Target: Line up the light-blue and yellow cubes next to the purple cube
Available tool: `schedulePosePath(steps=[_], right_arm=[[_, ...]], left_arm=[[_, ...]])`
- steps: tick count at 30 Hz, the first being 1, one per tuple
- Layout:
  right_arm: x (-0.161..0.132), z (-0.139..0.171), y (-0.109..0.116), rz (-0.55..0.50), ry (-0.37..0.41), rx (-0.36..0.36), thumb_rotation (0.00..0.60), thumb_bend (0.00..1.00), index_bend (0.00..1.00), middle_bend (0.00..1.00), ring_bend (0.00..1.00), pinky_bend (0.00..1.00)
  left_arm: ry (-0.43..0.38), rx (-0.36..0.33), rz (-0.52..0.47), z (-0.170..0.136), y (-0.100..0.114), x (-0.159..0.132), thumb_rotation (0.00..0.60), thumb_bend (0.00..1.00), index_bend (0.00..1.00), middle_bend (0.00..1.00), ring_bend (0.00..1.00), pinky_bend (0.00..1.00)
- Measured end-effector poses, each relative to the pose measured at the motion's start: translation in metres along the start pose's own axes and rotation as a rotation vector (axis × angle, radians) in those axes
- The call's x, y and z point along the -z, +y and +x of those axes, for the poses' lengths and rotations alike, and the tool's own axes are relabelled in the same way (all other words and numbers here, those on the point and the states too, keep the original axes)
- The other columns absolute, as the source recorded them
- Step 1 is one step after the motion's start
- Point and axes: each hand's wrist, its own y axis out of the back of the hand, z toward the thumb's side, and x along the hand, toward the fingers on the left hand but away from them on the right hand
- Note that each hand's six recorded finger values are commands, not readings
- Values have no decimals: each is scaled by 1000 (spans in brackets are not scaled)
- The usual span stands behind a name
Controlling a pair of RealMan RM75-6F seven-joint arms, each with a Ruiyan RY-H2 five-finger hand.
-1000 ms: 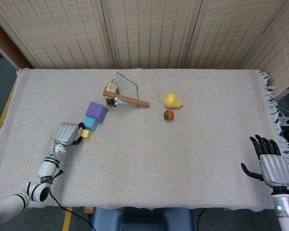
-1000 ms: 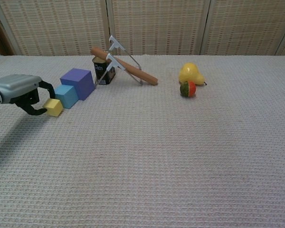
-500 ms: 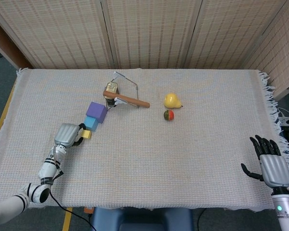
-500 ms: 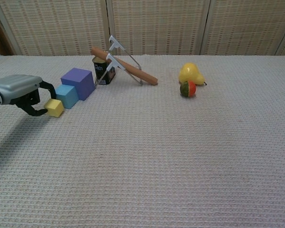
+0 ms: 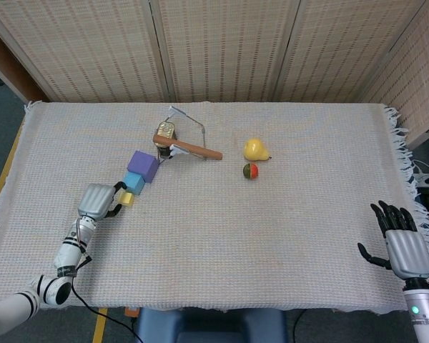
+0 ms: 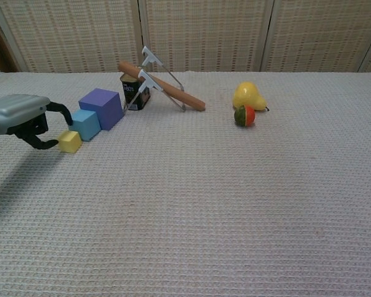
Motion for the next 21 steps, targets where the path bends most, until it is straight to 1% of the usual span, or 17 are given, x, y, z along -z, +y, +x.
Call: schedulePosePath(steps=[8,12,15,18,21], right_arm=[[-2,1,0,-2,8,2,342,104,0,0,0,0],[-3,2,1,-2,11,3,343,104,0,0,0,0],[-2,2,1,-2,11,5,343,104,0,0,0,0],[-3,3,1,-2,15,4,343,105,0,0,0,0],[-3,4,2,-4,17,8,342,105,0,0,0,0]], left_arm=[[-27,-21,-13,-18,1,-5,600,367,418,1000,1000,1000],[-41,-46,-24,-26,4,-7,600,369,431,1000,1000,1000],[-48,-50,-30,-31,4,-8,600,372,430,1000,1000,1000],[-54,-27,-16,-40,-3,-7,600,397,389,1000,1000,1000],[-53,30,20,-44,-14,-5,600,425,348,1000,1000,1000]])
